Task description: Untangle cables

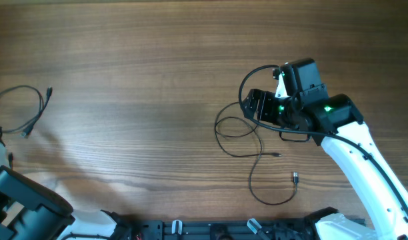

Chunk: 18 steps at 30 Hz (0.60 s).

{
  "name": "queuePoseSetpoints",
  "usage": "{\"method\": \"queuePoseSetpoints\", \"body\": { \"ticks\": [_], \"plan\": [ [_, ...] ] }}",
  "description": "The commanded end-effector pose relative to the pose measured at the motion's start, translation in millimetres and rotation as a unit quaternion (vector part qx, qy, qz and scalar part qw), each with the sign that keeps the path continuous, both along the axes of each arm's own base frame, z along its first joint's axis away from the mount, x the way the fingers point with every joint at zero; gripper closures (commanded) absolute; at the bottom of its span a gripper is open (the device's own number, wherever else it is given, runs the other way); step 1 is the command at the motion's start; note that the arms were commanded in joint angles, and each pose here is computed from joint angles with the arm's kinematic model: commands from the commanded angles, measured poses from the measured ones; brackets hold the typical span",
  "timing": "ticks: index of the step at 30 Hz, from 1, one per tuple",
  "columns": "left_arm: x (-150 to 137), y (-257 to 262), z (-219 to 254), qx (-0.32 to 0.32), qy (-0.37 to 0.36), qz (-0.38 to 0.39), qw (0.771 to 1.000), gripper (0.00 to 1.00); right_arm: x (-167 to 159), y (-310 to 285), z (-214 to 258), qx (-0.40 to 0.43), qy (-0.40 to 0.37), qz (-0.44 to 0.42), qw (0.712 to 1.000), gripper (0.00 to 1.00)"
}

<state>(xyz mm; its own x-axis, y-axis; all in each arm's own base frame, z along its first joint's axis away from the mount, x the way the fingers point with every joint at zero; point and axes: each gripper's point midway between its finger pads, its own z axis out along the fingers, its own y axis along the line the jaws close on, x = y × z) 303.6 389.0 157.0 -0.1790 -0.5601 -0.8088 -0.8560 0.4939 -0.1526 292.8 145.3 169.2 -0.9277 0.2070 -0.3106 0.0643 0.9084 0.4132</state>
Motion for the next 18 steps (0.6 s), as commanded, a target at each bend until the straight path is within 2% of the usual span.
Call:
{"method": "queuePoseSetpoints", "body": {
  "ticks": [1, 6, 9, 11, 12, 14, 16, 18],
  "plan": [
    [35, -34, 0, -0.051, -0.053, -0.094, 0.993, 0.00, 3, -3, 4, -0.003, -0.011, -0.006, 1.000, 0.00],
    [83, -107, -16, -0.088, -0.023, -0.184, 0.979, 0.00, 3, -3, 4, -0.003, -0.011, -0.006, 1.000, 0.00],
    [110, -188, -35, -0.129, 0.023, -0.264, 0.956, 0.00, 3, -3, 4, -0.003, -0.011, -0.006, 1.000, 0.00],
    [113, -240, -51, -0.160, 0.064, -0.309, 0.936, 0.00, 5, -9, 3, -0.019, -0.014, -0.016, 1.000, 0.00],
    [110, -287, -62, -0.183, 0.104, -0.349, 0.913, 0.00, 8, -18, 1, -0.042, -0.020, -0.030, 0.998, 0.00],
    [96, -349, -76, -0.215, 0.157, -0.404, 0.875, 0.00, 12, -41, -2, -0.089, -0.024, -0.084, 0.992, 0.00],
    [73, -408, -87, -0.233, 0.218, -0.452, 0.833, 0.00, 6, -79, -7, -0.143, -0.007, -0.207, 0.968, 0.01],
    [50, -460, -91, -0.245, 0.256, -0.503, 0.788, 0.00, 0, -103, -9, -0.162, 0.007, -0.266, 0.950, 0.00]
  ]
}}
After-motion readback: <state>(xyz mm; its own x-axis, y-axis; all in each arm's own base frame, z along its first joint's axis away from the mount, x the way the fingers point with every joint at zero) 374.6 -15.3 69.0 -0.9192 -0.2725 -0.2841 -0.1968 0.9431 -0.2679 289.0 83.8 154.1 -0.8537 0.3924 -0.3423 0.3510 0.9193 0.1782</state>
